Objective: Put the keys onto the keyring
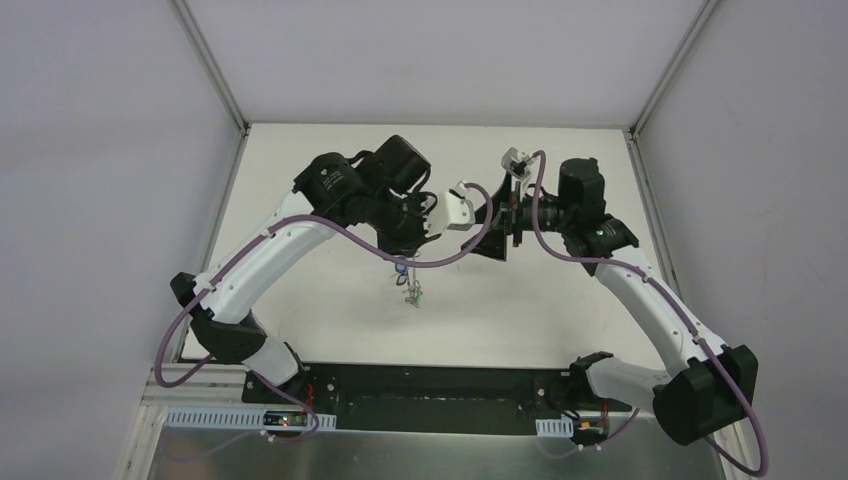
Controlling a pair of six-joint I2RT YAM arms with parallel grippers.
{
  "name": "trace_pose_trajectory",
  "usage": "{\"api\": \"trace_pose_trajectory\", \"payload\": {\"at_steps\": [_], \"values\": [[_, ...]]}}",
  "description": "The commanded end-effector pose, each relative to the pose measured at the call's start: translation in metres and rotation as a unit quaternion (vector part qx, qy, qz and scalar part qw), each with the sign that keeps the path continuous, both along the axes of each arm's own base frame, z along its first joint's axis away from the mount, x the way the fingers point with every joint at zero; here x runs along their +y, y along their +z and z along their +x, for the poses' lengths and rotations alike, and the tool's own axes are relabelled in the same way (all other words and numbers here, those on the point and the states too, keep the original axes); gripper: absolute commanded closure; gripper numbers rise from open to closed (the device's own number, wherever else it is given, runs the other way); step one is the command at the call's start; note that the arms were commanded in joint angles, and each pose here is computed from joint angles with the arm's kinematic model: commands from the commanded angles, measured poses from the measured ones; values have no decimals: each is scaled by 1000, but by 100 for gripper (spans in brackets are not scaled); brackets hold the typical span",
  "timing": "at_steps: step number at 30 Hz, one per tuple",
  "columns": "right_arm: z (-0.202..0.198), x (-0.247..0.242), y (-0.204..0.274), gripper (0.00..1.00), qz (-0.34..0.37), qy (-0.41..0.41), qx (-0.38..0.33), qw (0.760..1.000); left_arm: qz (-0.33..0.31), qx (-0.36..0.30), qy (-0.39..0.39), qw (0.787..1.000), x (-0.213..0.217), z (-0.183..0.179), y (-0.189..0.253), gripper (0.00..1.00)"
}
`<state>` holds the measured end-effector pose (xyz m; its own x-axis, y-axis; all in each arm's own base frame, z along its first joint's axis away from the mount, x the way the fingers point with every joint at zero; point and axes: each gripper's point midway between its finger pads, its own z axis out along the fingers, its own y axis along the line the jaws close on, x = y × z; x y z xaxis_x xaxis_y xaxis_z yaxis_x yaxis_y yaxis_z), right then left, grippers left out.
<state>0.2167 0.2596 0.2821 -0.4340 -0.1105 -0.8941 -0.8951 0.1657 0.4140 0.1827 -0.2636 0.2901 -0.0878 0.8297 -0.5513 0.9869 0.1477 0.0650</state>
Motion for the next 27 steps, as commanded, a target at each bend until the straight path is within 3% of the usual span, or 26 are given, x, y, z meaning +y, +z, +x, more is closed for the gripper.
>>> {"api": "trace_pose_trajectory", "payload": {"at_steps": [1,9,14,22,27], "values": [[10,-10,19,1,-10,-39,-51,998,34,-34,-16,999,16,-3,10,100],[11,-4,31,0,24,-33,-3,999,54,-46,-38,997,21,-4,15,100],[-5,1,38,1,63,25,-13,998,19,-33,-44,998,7,-8,18,100],[-30,7,28,23,82,74,-33,993,-73,22,-53,996,-28,-26,27,100],[-43,7,26,44,76,96,-62,991,-98,70,-54,991,-44,-35,30,100]]}}
